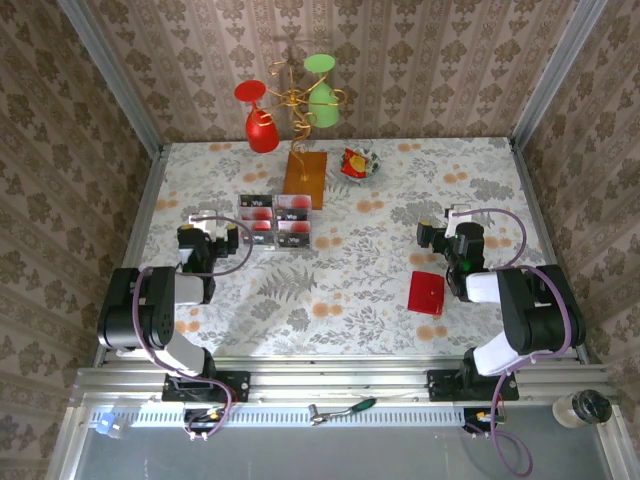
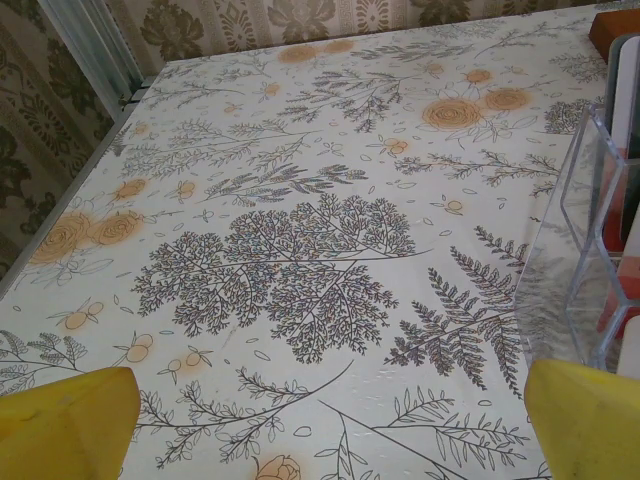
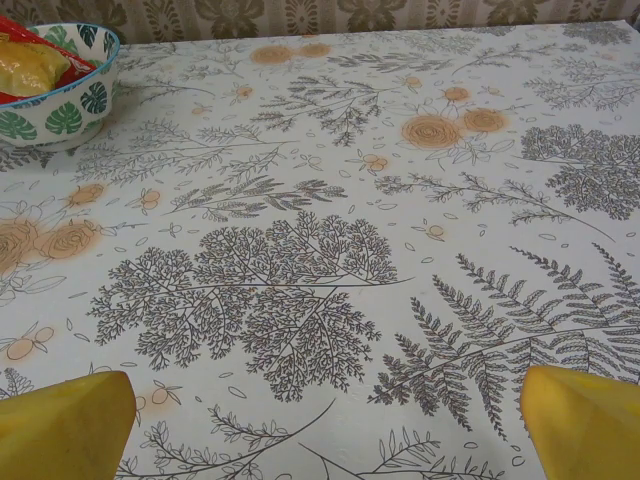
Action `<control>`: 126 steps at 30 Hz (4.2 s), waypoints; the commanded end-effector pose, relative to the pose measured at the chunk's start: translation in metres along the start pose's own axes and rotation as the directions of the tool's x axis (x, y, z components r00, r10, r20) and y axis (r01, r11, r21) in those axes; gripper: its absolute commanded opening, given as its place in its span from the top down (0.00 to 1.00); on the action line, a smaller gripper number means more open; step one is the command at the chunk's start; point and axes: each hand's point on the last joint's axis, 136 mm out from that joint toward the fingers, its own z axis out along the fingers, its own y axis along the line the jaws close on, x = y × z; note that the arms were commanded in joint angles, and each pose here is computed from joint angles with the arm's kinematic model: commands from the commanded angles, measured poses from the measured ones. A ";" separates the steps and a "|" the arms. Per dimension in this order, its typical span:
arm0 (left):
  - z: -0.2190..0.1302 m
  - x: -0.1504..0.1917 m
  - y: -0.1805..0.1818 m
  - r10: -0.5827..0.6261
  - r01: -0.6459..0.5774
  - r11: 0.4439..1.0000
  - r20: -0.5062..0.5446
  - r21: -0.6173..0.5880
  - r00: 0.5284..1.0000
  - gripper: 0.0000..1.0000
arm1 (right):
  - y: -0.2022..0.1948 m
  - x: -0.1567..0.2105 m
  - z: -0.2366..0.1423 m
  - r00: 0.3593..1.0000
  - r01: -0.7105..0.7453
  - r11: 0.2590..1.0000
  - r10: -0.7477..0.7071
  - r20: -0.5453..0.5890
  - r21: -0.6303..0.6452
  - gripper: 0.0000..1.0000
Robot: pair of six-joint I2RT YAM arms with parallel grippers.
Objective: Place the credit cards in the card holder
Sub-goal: Move the storage box to the center of the table.
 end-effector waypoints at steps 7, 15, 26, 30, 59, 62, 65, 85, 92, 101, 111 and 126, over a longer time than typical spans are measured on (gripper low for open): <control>0.000 -0.008 -0.001 0.007 -0.008 1.000 0.028 0.005 1.000 0.00 | 0.003 -0.010 0.001 1.000 0.014 1.000 -0.014 0.027 -0.017 0.00; 0.000 -0.006 0.011 -0.031 0.032 0.999 0.025 -0.039 0.999 0.00 | 0.003 -0.010 0.001 1.000 0.016 1.000 -0.016 0.026 -0.017 0.00; -0.001 -0.006 0.016 -0.034 0.036 0.996 0.025 -0.087 0.999 0.00 | 0.002 -0.010 0.002 1.000 0.010 1.000 -0.010 0.022 -0.021 0.00; 0.000 -0.006 0.016 -0.032 0.034 0.996 0.019 -0.087 0.999 0.00 | 0.002 -0.011 0.003 1.000 0.008 1.000 -0.008 0.022 -0.020 0.00; -0.082 -0.130 0.036 -0.303 0.321 0.933 0.124 -0.164 0.945 0.00 | -0.004 -0.088 -0.074 0.782 -0.615 0.786 0.618 -0.083 0.053 0.00; -0.095 -0.140 0.017 -0.417 0.425 0.904 0.119 -0.050 0.901 0.00 | 0.016 -0.067 -0.082 0.780 -0.599 0.800 0.590 -0.206 0.022 0.00; -0.105 -0.138 -0.007 -0.494 0.491 0.870 0.073 0.054 0.867 0.00 | 0.032 -0.039 -0.096 0.759 -0.587 0.809 0.562 -0.329 0.027 0.05; -0.028 -0.080 -0.019 -0.600 0.639 0.758 -0.243 0.131 0.762 0.00 | 0.110 0.032 -0.115 0.715 -0.423 0.905 0.308 -0.628 -0.038 0.14; 0.000 -0.089 -0.034 -0.637 0.690 0.656 -0.265 0.308 0.724 0.00 | 0.115 0.030 -0.115 0.711 -0.424 0.904 0.301 -0.636 -0.047 0.13; 0.017 -0.080 -0.042 -0.690 0.727 0.582 -0.251 0.365 0.678 0.00 | 0.115 0.023 -0.118 0.716 -0.408 0.911 0.282 -0.638 -0.055 0.12; 0.023 -0.059 -0.073 -0.655 0.721 0.588 -0.308 0.367 0.690 0.00 | 0.116 0.016 -0.117 0.724 -0.408 0.911 0.283 -0.630 -0.060 0.12; 0.014 -0.042 -0.118 -0.622 0.704 0.583 -0.334 0.406 0.708 0.00 | 0.125 0.009 -0.114 0.730 -0.398 0.912 0.245 -0.639 -0.105 0.11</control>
